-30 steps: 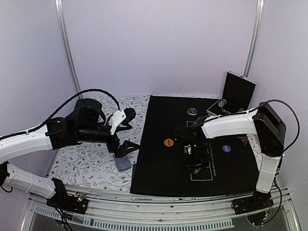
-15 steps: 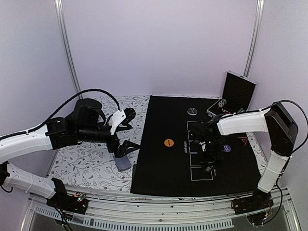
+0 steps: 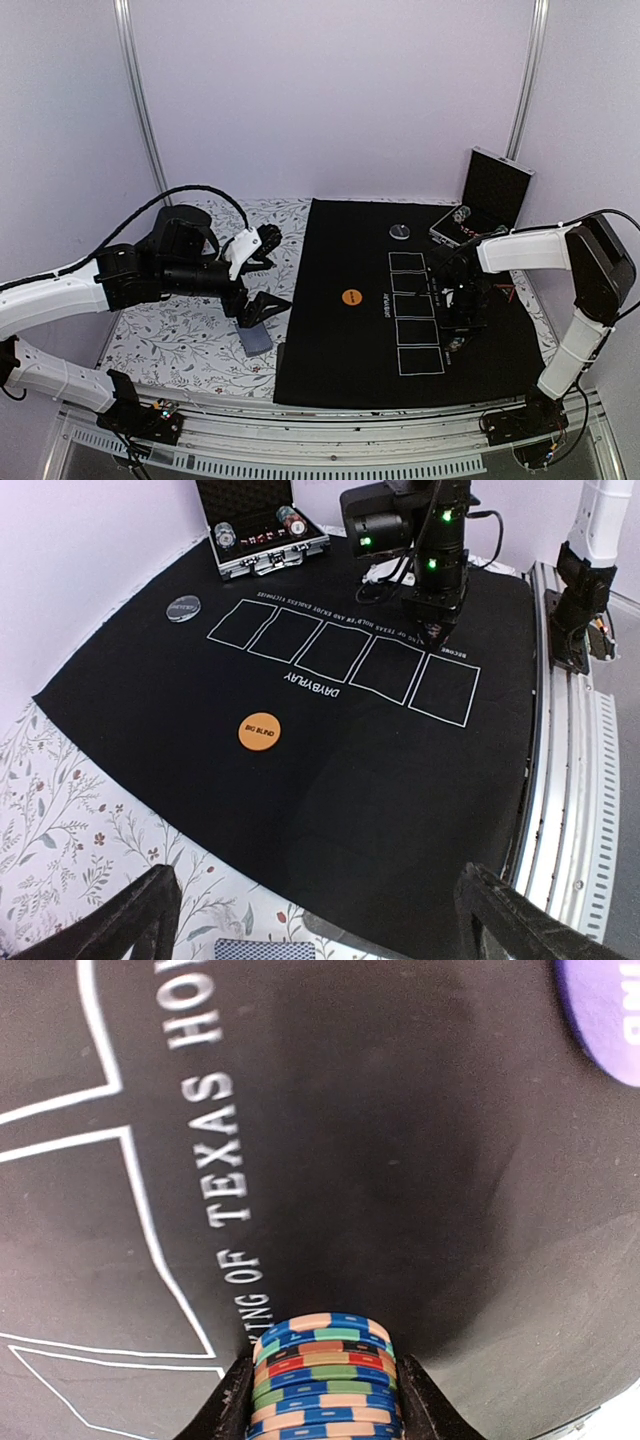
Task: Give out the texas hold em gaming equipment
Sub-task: Move the pile of poker chips to the small blind area.
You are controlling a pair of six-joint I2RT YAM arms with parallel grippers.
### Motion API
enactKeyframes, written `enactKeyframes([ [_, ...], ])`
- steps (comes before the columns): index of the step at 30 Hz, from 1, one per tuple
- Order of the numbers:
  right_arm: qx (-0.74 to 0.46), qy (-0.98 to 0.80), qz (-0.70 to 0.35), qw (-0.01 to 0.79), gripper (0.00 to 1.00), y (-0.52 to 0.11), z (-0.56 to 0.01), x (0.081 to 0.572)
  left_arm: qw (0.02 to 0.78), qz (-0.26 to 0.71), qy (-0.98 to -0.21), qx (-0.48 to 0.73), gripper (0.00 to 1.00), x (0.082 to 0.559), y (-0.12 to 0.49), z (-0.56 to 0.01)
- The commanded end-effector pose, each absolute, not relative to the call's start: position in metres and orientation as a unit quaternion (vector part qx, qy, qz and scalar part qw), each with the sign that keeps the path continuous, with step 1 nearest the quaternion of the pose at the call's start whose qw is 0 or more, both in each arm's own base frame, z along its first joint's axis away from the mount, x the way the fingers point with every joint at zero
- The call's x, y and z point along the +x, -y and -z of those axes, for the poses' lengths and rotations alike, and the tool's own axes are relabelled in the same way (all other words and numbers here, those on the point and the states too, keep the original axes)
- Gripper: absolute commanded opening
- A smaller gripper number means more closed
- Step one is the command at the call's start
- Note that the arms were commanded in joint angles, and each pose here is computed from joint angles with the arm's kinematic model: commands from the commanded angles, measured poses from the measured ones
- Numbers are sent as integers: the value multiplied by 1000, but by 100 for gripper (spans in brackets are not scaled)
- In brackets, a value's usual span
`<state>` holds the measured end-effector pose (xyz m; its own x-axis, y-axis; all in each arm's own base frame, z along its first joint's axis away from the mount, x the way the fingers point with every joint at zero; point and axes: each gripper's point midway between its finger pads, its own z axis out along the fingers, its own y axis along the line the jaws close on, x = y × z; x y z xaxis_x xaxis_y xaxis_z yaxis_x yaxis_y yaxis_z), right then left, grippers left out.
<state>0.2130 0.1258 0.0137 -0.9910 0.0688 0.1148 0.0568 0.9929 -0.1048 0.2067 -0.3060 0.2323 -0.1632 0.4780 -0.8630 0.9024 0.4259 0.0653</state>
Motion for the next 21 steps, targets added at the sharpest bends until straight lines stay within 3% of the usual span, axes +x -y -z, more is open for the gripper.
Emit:
enactKeyframes([
  [1,-51,989,-123,56,5,-76,-3,212,448,239,-719,476,98,209,302,-236],
  [21,-102,988,-105,40,5,-45,-3,223,447,238,-719,476,98,209,302,-235],
])
